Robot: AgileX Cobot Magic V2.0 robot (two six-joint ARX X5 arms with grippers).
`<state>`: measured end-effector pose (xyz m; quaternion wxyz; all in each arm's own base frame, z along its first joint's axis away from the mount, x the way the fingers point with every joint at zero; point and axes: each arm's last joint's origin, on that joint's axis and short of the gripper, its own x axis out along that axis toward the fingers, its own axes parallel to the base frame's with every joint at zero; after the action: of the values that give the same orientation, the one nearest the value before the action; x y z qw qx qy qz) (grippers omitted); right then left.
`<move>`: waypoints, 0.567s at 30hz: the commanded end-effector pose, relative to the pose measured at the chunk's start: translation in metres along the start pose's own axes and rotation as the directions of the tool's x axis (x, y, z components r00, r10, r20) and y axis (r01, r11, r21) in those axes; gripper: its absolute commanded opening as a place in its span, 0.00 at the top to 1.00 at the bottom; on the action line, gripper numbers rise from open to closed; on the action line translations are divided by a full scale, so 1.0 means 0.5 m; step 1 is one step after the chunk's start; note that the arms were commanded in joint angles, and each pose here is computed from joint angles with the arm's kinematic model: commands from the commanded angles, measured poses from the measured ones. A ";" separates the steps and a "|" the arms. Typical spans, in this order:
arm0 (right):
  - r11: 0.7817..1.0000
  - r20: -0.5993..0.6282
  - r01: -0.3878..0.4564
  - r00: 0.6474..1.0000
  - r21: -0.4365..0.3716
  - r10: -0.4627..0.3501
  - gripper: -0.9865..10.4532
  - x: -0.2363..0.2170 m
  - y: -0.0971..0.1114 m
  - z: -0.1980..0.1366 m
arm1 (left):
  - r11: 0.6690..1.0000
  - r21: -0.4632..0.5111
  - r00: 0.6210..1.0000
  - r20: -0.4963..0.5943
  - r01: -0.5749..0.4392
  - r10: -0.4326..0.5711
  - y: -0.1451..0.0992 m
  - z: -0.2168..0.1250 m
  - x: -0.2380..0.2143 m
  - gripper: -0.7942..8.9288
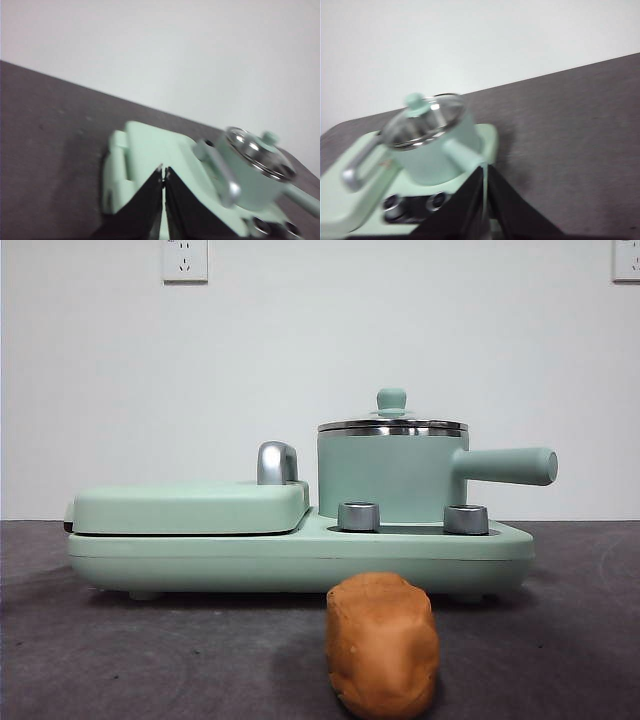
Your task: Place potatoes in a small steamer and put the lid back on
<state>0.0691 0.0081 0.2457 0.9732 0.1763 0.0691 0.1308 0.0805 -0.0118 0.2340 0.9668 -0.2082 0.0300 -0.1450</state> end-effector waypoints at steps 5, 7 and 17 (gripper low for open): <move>0.997 -0.114 -0.076 0.990 0.022 0.079 0.91 -0.027 0.045 0.083 | 0.993 -0.022 0.990 -0.079 0.116 -0.118 -0.055 0.096 -0.008 0.91; 0.994 -0.157 -0.112 0.981 0.009 0.112 0.91 -0.029 0.055 0.102 | 0.988 -0.027 0.981 -0.110 0.155 -0.157 -0.068 0.122 -0.003 0.91; 0.950 -0.335 -0.312 0.898 -0.024 0.286 0.91 -0.019 0.085 0.158 | 0.930 -0.080 0.874 -0.320 0.360 -0.366 -0.104 0.194 0.048 0.91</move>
<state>0.0654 0.0176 0.3296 0.9197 0.1461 0.2114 0.2967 0.1011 -0.0254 0.3375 0.9008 -0.2087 0.1634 -0.3439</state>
